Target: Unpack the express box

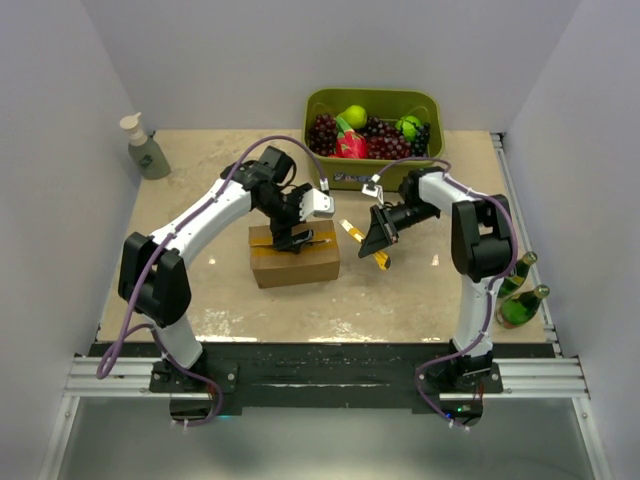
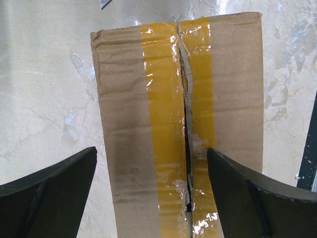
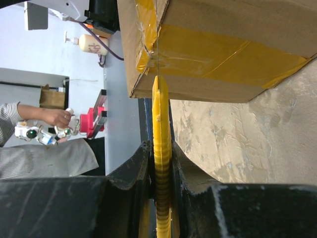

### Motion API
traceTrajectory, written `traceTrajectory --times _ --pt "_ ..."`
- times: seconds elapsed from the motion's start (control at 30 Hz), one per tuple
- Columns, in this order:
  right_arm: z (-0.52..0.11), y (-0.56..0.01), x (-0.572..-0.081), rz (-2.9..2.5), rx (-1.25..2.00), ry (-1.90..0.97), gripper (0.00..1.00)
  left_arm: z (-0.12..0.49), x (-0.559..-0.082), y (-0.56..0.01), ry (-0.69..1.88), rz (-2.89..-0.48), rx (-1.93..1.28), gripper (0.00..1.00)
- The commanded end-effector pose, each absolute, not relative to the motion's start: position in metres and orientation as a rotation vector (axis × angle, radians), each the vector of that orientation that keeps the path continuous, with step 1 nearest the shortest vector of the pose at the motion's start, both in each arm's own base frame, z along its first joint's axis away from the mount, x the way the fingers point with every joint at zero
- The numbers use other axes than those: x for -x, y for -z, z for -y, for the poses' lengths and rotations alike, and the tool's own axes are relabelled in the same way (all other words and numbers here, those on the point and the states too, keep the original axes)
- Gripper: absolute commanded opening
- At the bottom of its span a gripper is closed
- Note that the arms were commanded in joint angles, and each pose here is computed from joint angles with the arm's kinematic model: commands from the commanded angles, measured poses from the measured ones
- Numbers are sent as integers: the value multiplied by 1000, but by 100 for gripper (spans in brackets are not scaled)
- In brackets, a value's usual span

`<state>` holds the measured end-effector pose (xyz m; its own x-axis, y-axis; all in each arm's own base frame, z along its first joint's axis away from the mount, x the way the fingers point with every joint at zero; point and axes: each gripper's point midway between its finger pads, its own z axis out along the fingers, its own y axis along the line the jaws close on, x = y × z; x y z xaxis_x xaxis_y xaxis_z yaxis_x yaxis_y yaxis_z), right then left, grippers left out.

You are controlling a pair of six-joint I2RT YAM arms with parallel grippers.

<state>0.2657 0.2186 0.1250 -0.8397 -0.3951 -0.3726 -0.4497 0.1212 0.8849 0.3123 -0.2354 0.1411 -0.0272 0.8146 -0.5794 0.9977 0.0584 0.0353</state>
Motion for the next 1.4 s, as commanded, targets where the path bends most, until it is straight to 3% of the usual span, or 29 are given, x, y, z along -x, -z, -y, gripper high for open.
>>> traceTrajectory --times 0.0,1.37 --pt "-218 -127 -256 -2382 801 -1925 0 227 -307 -114 490 -1958 -1865 97" --pt "-232 -137 -224 -2357 903 -1961 0 231 -311 -105 481 -1969 -1876 97"
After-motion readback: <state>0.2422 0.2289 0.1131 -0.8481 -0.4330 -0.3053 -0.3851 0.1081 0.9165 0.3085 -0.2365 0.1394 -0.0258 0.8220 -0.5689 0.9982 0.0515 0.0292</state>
